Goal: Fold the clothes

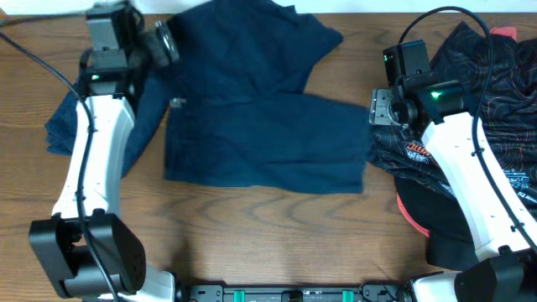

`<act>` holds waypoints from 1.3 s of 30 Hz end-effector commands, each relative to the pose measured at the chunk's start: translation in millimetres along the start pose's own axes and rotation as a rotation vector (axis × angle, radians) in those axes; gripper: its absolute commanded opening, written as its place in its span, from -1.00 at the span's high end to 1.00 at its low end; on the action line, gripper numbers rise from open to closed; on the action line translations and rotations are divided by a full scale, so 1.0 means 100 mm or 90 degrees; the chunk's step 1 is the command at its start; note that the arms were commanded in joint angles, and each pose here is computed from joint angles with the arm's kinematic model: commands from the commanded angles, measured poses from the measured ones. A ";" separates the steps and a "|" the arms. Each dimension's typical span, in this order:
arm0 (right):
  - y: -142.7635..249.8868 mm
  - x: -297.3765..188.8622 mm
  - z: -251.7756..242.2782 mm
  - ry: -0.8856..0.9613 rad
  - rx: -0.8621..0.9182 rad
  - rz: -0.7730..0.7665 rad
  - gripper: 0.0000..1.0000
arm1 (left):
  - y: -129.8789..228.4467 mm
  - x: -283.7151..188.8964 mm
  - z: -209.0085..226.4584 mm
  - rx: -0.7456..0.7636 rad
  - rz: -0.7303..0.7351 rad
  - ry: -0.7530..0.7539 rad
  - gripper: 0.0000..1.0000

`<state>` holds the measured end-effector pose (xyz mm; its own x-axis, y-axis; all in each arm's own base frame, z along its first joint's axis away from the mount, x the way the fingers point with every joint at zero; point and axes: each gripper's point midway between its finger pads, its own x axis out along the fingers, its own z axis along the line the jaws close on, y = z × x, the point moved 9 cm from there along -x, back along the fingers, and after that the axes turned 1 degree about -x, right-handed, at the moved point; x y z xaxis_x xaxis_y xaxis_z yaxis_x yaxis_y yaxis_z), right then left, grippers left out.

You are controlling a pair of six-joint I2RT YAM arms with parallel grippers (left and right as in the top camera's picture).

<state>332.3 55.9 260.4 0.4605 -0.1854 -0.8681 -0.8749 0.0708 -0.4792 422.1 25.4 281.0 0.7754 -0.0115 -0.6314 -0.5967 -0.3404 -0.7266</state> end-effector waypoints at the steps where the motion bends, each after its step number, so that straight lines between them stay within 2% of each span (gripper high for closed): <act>1: 0.00 -0.04 -0.04 0.009 0.015 -0.006 -0.51 | 0.48 0.14 -0.03 -0.023 0.167 0.029 -0.96; 4: 0.00 -0.03 -0.04 0.010 0.013 -0.004 -0.53 | 0.90 0.08 -0.05 -0.028 0.318 0.010 -0.96; 7: 0.01 -0.02 -0.04 0.011 0.004 0.000 -0.50 | 1.24 -0.01 -0.06 -0.023 0.430 -0.018 -0.96; 10: 0.01 0.04 -0.06 0.016 0.007 0.007 -0.43 | 1.52 -0.03 -0.05 -0.016 0.492 -0.033 -0.96; 13: 0.01 0.13 -0.10 0.024 0.015 0.023 -0.29 | 1.76 0.04 -0.02 -0.018 0.507 -0.037 -0.96; 15: 0.01 0.22 -0.12 0.015 0.021 0.041 -0.09 | 1.89 0.09 0.02 -0.017 0.510 -0.038 -1.00; 17: 0.02 0.31 -0.11 -0.003 0.024 0.062 0.25 | 2.04 0.14 0.08 -0.018 0.510 -0.039 -0.73; 19: 0.04 0.40 -0.08 -0.024 0.009 0.087 0.76 | 2.16 0.19 0.13 -0.017 0.502 -0.035 -0.33; 20: 0.05 0.45 -0.06 -0.031 0.005 0.098 0.92 | 2.21 0.22 0.15 -0.017 0.498 -0.034 -0.18; 21: 0.06 0.52 -0.05 -0.031 0.004 0.110 0.98 | 2.26 0.24 0.17 -0.016 0.493 -0.031 -0.13; 26: 0.15 0.89 0.01 -0.049 -0.004 0.182 0.98 | 2.43 0.27 0.25 -0.014 0.487 -0.036 -0.13; 31: 0.30 1.27 0.07 -0.097 -0.001 0.267 0.98 | 2.46 0.26 0.27 -0.012 0.492 -0.043 -0.15; 39: 0.39 1.68 0.14 -0.194 -0.017 0.309 0.98 | 2.46 0.26 0.27 -0.012 0.491 -0.043 -0.17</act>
<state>376.5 41.4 103.8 0.0453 0.0704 -0.9965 -0.9955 0.0863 -0.0392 301.0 -35.6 90.4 0.1767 -0.2147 -0.9606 -0.9550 -0.2737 -0.1145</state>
